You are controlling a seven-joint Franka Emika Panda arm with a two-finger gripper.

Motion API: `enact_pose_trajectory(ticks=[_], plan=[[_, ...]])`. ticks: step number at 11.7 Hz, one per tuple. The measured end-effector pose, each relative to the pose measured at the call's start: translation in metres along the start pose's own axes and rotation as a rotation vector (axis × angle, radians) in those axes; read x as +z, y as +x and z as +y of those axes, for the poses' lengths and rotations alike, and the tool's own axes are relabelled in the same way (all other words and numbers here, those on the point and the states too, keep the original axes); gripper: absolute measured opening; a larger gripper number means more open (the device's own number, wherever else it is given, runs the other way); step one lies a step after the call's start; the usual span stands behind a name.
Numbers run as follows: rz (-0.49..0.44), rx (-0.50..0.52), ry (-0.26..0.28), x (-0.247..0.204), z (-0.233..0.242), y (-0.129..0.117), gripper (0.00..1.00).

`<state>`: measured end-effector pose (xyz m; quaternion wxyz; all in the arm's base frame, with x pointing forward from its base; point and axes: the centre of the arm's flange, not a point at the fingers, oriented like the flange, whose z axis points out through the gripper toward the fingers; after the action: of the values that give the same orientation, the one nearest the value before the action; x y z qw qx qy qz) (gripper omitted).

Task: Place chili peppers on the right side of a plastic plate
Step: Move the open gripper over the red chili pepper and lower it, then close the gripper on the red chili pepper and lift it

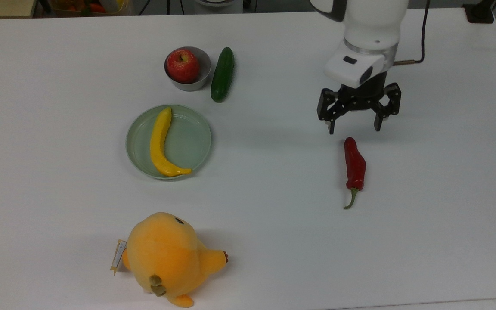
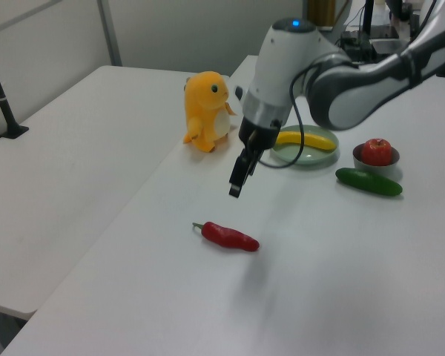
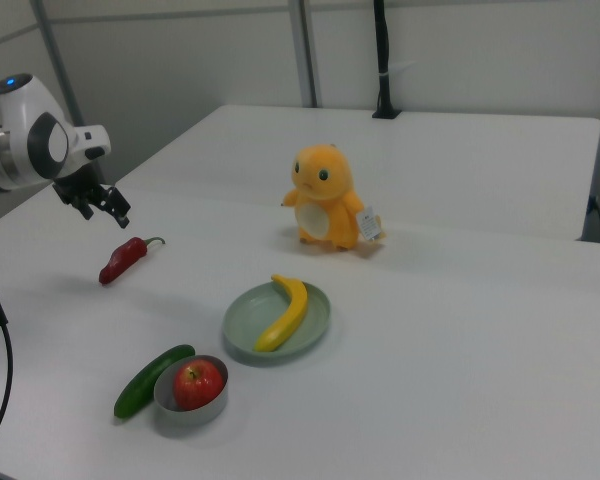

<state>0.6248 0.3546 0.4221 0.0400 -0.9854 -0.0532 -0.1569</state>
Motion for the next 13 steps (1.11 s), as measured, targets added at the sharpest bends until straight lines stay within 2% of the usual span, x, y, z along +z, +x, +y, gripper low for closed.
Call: enact_pose_trajectory(ticks=[5, 7, 11, 12, 13], plan=[[0.004, -0.006, -0.062, 0.062, -0.024, -0.016, 1.00], [0.018, 0.000, -0.055, 0.075, -0.027, -0.015, 1.00], [0.038, -0.005, -0.084, 0.104, -0.028, -0.022, 1.00], [0.037, -0.005, -0.085, 0.106, -0.028, -0.022, 0.95], [0.038, -0.005, -0.084, 0.106, -0.028, -0.022, 0.82]])
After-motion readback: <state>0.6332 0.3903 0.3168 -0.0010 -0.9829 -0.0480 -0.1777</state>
